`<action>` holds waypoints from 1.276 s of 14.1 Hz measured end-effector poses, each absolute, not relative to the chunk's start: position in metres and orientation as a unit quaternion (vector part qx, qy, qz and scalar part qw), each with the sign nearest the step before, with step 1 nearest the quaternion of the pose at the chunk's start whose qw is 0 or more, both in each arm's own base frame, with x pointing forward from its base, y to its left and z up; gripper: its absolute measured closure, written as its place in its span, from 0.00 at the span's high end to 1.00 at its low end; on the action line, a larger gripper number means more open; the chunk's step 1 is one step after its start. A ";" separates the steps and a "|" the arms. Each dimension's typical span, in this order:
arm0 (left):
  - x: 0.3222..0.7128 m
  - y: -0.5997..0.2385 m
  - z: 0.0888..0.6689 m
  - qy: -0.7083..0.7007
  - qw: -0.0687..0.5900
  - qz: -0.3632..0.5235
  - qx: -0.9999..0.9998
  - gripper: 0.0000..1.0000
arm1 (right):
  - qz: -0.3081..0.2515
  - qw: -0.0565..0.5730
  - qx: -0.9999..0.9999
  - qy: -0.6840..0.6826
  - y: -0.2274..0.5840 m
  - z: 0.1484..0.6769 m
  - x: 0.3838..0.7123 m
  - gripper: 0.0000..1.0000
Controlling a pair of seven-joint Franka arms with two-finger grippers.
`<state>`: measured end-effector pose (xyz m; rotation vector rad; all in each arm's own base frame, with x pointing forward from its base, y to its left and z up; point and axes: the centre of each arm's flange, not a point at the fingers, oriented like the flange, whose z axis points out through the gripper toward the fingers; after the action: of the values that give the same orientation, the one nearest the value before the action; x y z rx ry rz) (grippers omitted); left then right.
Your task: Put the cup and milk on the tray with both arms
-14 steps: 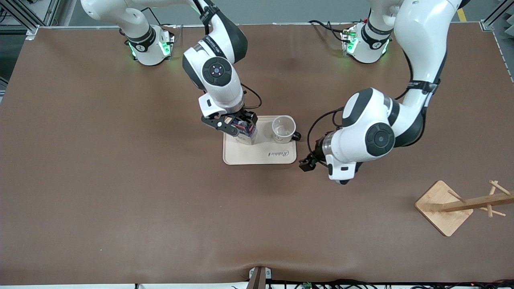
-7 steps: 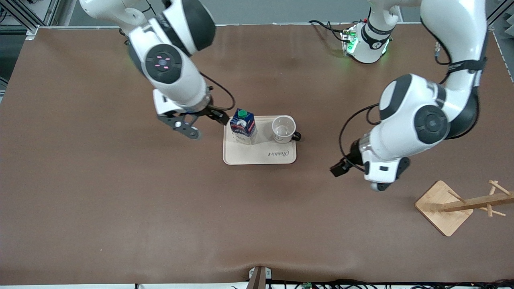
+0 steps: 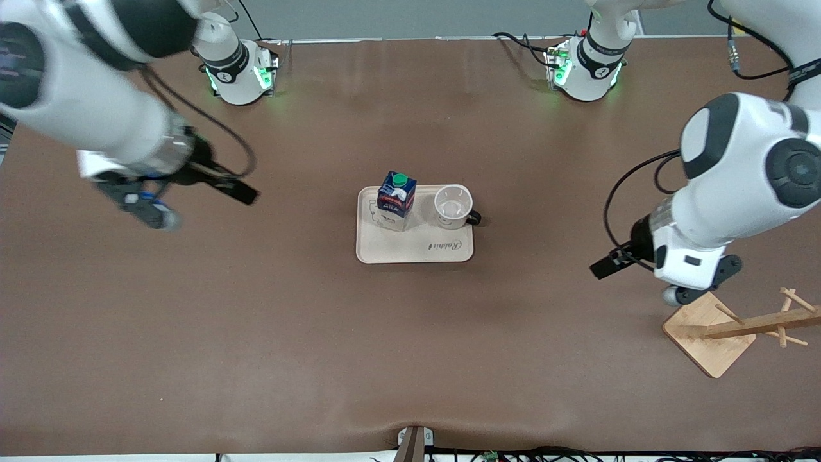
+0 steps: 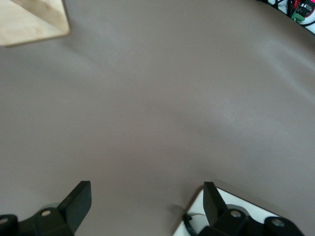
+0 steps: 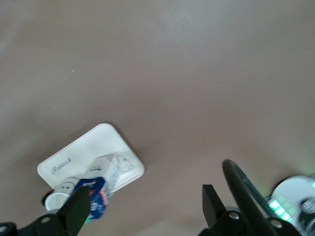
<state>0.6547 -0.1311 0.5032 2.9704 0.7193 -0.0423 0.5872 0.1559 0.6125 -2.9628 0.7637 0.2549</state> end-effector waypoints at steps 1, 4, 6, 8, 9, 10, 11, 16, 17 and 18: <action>0.654 -0.118 0.510 0.227 0.040 -0.011 0.973 1.00 | 0.074 0.039 -0.972 0.221 0.109 0.618 0.590 1.00; 0.651 -0.078 0.534 0.215 0.026 0.009 0.976 1.00 | 0.040 0.038 -0.992 0.114 -0.013 0.617 0.595 1.00; 0.648 -0.068 0.545 0.212 0.011 0.021 0.977 1.00 | 0.025 0.040 -0.995 0.085 -0.057 0.607 0.595 1.00; 0.644 -0.064 0.559 0.212 0.004 0.019 0.977 1.00 | 0.004 0.042 -0.996 0.074 -0.070 0.596 0.586 1.00; 0.641 -0.060 0.566 0.214 0.001 0.013 0.977 1.00 | -0.013 0.043 -0.998 0.050 -0.070 0.591 0.578 1.00; 0.639 -0.054 0.571 0.215 -0.002 0.007 0.977 1.00 | -0.025 0.043 -0.999 0.017 -0.070 0.587 0.567 1.00; 0.636 -0.050 0.575 0.215 -0.004 0.003 0.977 1.00 | -0.034 0.042 -0.999 -0.008 -0.071 0.589 0.558 1.00; 0.629 -0.046 0.588 0.152 -0.011 0.005 0.988 1.00 | -0.050 0.033 -0.998 -0.021 -0.087 0.616 0.541 1.00; 0.628 -0.046 0.590 0.140 -0.012 0.005 0.990 1.00 | -0.043 0.034 -0.998 -0.021 -0.087 0.615 0.540 1.00; 0.626 -0.047 0.594 0.132 -0.012 0.007 0.991 1.00 | -0.036 0.035 -0.998 -0.022 -0.086 0.614 0.538 1.00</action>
<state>0.6260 -0.0466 0.5942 3.1381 0.4181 0.0232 0.5384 -0.0861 0.6138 -3.0684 -0.0674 -0.1106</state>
